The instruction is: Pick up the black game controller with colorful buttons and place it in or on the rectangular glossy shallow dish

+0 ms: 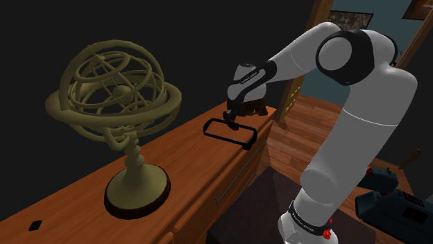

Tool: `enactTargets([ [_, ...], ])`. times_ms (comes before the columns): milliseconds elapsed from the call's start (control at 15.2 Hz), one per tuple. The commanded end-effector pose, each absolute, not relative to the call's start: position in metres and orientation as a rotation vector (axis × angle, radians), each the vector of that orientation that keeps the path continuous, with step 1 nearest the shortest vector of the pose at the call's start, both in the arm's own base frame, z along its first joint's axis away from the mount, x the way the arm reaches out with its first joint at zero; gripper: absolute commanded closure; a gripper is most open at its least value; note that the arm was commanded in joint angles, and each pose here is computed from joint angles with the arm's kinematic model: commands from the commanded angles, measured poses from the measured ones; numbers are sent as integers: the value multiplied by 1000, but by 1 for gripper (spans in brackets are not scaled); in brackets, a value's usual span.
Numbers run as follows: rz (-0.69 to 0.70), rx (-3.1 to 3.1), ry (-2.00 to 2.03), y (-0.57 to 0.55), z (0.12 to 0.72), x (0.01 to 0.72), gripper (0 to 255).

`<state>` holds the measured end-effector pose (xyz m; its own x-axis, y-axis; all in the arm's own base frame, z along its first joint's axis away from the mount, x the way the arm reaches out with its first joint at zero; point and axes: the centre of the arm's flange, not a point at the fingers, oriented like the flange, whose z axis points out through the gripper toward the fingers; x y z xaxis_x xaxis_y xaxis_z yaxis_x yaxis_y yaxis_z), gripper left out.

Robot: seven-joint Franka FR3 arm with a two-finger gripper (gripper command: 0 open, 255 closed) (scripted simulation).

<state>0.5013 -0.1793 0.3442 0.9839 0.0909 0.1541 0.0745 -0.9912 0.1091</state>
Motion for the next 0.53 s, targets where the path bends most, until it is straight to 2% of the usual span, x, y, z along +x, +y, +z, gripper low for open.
enactTargets([
  [0, 239, 3027, 125, -180, 343, 501, 255],
  [330, 239, 3027, 125, -180, 343, 501, 255],
  [396, 239, 3027, 125, -180, 343, 501, 0],
  [462, 239, 3027, 125, -180, 343, 501, 0],
])
